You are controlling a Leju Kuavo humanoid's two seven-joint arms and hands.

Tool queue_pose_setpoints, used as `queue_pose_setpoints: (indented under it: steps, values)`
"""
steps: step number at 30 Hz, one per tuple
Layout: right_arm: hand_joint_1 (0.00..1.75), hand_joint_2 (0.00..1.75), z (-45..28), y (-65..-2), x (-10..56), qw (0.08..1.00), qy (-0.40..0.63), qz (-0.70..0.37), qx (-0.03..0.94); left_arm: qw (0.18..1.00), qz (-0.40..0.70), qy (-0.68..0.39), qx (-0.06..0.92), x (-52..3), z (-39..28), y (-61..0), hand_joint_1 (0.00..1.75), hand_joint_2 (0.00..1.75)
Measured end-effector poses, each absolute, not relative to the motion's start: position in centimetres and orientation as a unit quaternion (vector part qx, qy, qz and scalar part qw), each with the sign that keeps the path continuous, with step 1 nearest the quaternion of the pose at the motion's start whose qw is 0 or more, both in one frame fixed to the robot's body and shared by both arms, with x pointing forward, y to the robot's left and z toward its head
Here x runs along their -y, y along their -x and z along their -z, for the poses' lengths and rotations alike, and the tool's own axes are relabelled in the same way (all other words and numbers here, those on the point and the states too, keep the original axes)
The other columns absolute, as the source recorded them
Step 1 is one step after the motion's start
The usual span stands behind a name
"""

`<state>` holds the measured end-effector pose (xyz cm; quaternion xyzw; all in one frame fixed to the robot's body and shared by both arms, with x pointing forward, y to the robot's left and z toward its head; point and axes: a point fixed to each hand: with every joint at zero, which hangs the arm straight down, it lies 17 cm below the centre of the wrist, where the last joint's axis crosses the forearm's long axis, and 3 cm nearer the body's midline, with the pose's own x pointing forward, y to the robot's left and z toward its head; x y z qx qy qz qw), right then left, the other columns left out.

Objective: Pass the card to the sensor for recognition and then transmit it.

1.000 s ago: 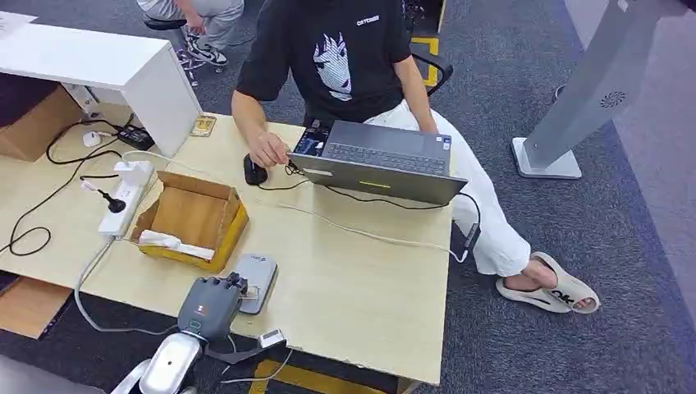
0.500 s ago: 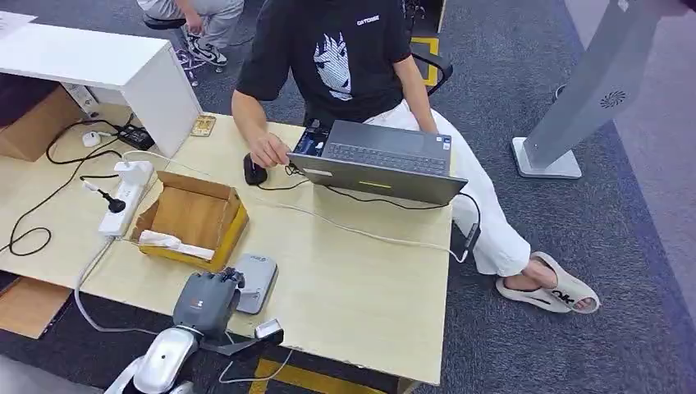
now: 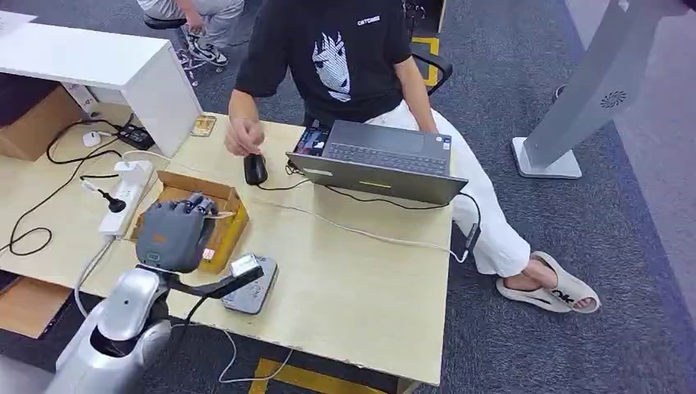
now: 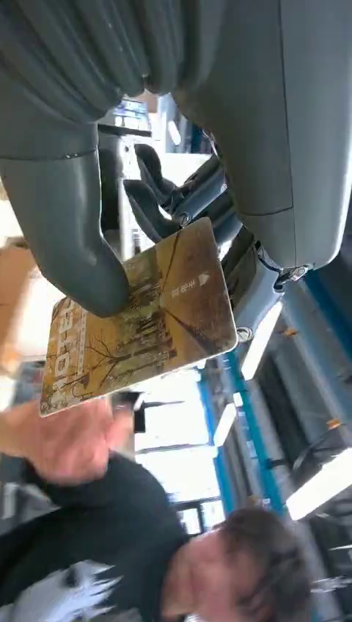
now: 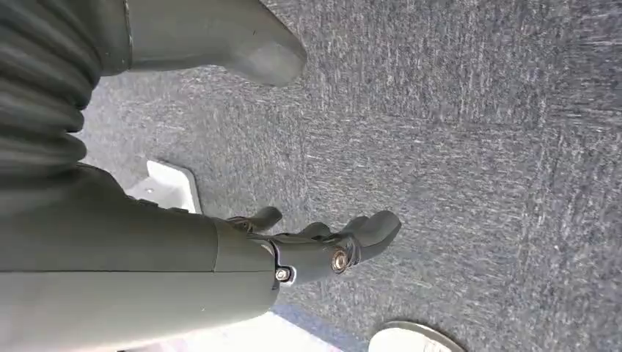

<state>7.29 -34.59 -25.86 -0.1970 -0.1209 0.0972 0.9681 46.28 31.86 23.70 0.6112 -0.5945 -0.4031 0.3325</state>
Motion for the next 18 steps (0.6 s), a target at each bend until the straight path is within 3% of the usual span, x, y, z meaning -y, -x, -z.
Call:
queue_pose_setpoints:
  steps: [12, 13, 14, 18]
  values:
    - [0.00, 1.75, 26.2, -6.7, 34.1, 0.968, 0.199, -0.105, 0.113, 0.251, 0.364, -0.701, 0.560, -36.2, -34.8, -49.3, 1.75, 1.75]
    - [0.00, 1.75, 26.2, -6.6, 34.1, 0.968, 0.199, -0.105, 0.111, 0.250, 0.359, -0.708, 0.554, -37.0, -35.6, -49.5, 0.24, 1.75]
    - [0.00, 1.75, 26.2, -6.5, 34.1, 0.968, 0.199, -0.107, 0.109, 0.251, 0.353, -0.714, 0.550, -37.6, -36.2, -49.6, 0.00, 1.75]
    - [0.00, 1.75, 26.3, -6.3, 34.1, 0.968, 0.199, -0.112, 0.101, 0.262, 0.336, -0.727, 0.538, -39.6, -37.2, -50.0, 0.00, 1.75]
